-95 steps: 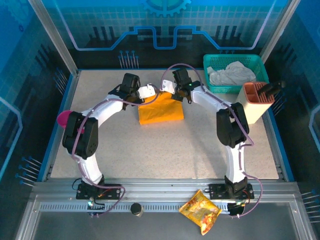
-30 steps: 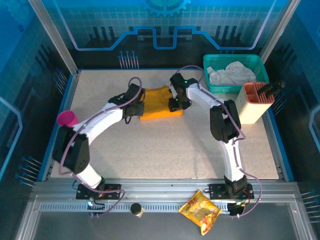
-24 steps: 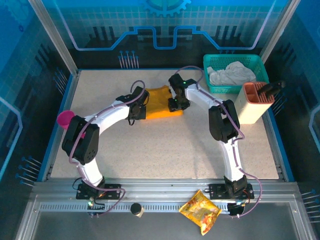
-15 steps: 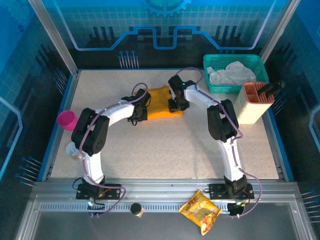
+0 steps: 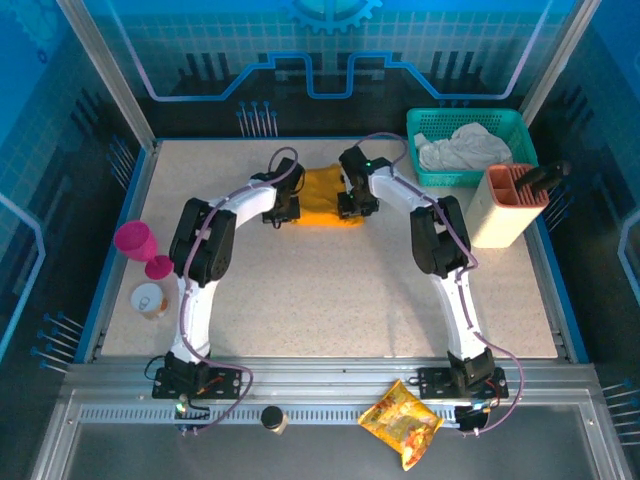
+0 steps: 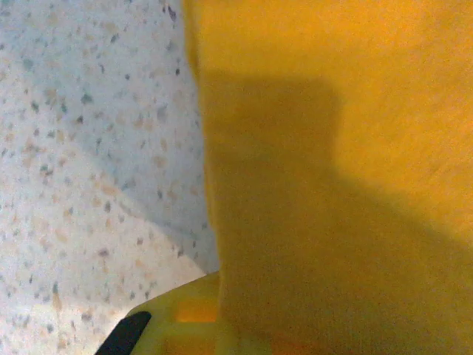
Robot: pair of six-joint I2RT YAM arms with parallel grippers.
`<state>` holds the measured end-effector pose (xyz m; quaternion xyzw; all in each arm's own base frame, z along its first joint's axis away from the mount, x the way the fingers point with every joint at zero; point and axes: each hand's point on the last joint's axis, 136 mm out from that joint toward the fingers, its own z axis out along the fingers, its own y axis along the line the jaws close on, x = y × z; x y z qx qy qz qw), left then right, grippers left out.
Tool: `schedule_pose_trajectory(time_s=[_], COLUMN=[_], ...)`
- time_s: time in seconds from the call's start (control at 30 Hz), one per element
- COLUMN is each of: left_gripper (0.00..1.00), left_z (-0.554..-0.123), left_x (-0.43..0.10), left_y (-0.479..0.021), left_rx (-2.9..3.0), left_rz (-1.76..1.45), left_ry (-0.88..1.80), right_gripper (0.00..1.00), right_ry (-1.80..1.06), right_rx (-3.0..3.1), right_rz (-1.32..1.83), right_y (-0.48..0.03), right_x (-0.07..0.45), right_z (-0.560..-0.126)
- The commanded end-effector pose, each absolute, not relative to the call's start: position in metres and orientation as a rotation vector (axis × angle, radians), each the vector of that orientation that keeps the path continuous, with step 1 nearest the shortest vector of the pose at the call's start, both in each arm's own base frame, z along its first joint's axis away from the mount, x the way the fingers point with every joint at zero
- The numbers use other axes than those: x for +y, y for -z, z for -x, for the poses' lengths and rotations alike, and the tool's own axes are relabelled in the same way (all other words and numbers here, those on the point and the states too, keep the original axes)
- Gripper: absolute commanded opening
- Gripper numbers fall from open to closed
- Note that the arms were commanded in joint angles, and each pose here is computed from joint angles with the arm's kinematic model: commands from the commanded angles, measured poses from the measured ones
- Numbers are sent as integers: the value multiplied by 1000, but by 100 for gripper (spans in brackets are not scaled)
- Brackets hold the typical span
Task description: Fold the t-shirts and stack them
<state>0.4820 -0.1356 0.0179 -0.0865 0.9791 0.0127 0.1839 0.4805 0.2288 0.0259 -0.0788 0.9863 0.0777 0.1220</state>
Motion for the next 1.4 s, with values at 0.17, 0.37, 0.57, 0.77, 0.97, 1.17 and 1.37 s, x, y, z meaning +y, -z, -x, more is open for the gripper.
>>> schedule_pose_trajectory(time_s=[0.17, 0.37, 0.57, 0.77, 0.97, 1.17, 1.37], left_gripper=[0, 0, 0, 0, 0, 0, 0], left_z=[-540, -581, -608, -618, -625, -632, -641], left_x=[-122, -120, -116, -118, -132, -142, -135], left_y=[-14, -26, -30, -36, -32, -38, -57], left_rx=[2764, 2709, 2647, 2603, 2583, 2547, 2493], left_rz=[165, 122, 108, 76, 58, 39, 66], left_ry=[-66, -61, -54, -35, 69, 132, 89], right_gripper=[34, 34, 33, 33, 34, 37, 42], right_ry=[-234, -310, -360, -389, -396, -410, -411], right_rx=[2872, 2817, 2809, 2827, 2811, 2757, 2717], right_rz=[50, -46, -96, -113, -133, -120, -76], right_y=[-9, -10, -4, -7, -24, -54, -79], right_x=[199, 192, 197, 204, 204, 204, 205], right_z=[-539, -569, -572, -562, -553, -556, -563])
